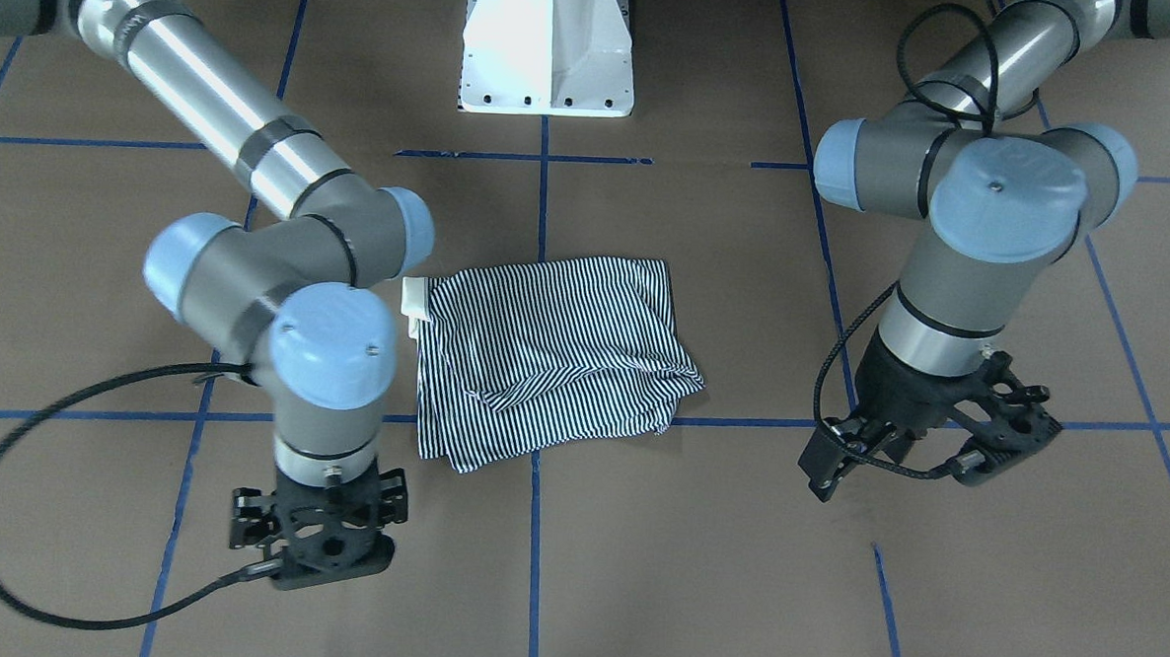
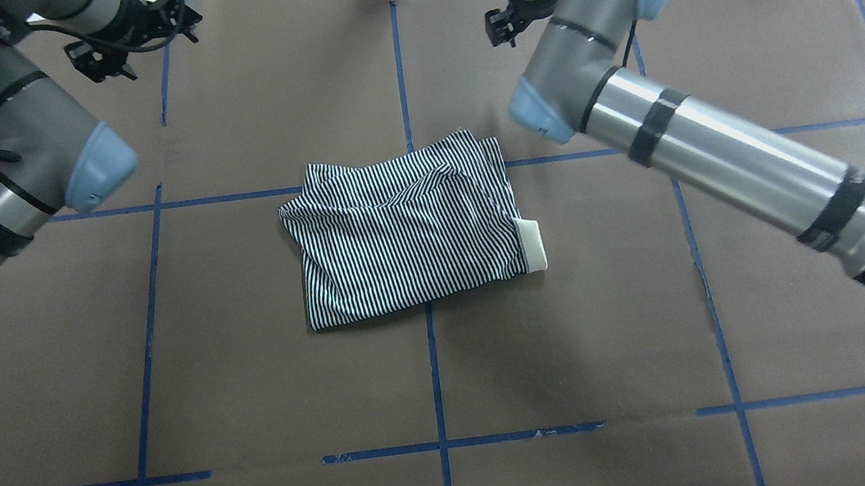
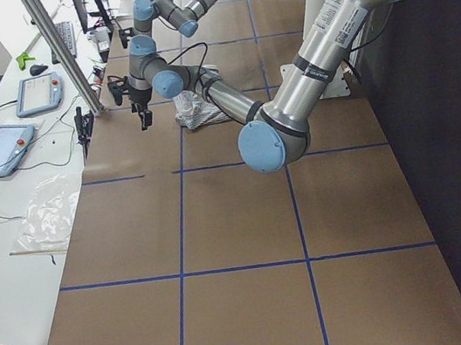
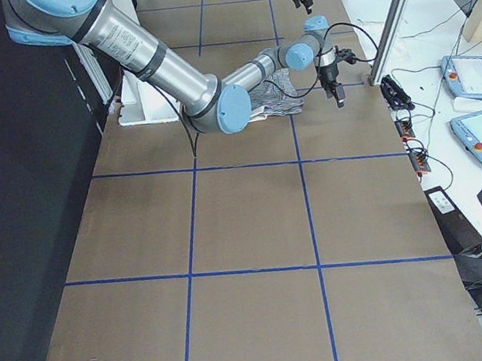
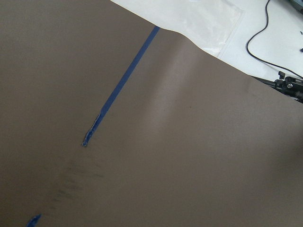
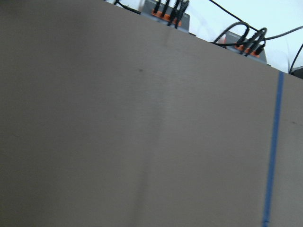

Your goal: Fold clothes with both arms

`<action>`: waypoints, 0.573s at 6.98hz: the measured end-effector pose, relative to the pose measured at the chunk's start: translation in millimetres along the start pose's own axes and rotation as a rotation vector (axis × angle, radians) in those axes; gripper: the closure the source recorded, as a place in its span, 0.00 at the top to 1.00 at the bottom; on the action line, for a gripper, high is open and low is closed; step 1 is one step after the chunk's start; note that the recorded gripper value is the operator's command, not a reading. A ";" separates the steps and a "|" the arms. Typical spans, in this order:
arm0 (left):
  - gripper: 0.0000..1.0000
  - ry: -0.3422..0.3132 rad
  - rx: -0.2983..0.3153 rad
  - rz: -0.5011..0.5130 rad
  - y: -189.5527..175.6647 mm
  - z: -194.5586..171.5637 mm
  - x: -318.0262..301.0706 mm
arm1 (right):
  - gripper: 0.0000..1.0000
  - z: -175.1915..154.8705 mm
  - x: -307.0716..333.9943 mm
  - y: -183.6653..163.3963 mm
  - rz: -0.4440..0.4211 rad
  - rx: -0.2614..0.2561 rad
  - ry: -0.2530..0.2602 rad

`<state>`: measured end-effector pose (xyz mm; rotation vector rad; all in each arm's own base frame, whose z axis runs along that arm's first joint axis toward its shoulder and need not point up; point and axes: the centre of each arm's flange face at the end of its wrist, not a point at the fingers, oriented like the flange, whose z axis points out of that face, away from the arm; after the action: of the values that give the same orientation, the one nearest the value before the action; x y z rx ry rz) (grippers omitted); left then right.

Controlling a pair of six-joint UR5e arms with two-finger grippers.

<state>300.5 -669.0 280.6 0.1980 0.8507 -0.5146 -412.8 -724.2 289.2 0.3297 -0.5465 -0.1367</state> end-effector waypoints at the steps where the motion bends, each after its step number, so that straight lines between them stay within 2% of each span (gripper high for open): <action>1: 1.00 0.000 -0.010 0.085 -25.9 -16.8 -40.1 | 1.00 -13.2 94.2 9.8 0.006 -0.035 -0.083; 2: 1.00 -0.019 -0.025 0.205 -44.4 -31.6 -87.7 | 1.00 -22.1 187.3 33.4 0.020 -0.054 -0.133; 4: 1.00 -0.122 -0.069 0.477 -81.3 -60.2 -177.7 | 1.00 -28.8 340.2 112.6 0.046 -0.090 -0.197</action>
<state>122.0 -654.0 379.2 0.2929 0.6709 -0.0496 -104.9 -683.6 470.3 0.2165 -0.7398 -0.1497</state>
